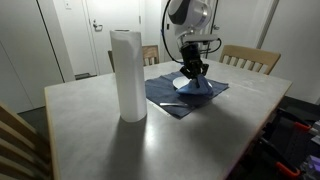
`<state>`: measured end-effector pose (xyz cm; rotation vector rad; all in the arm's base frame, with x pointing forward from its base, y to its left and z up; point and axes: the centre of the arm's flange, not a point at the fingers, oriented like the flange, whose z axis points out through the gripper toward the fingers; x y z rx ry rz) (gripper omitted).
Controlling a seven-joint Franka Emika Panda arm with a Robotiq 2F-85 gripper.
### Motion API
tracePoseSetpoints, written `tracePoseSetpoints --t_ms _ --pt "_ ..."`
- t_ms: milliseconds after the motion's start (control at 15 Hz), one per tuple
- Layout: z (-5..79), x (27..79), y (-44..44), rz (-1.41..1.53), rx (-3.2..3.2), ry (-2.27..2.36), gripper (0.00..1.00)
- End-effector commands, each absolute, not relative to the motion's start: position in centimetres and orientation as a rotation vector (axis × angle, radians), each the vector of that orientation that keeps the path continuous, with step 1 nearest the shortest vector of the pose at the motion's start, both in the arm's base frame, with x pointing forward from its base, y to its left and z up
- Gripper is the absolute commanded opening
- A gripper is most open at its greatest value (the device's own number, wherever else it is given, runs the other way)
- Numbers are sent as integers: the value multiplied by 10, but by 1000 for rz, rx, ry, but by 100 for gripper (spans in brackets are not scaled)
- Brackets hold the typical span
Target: Wipe the plate with the blue rug
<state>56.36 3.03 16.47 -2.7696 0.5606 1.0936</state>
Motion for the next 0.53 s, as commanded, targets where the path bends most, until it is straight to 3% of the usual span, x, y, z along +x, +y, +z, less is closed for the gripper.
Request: tracePoseSetpoints --t_ms 0,467 --pt "160 544 10 1139 -2732 611 2" --pt "163 555 -36 1112 -2828 731 2"
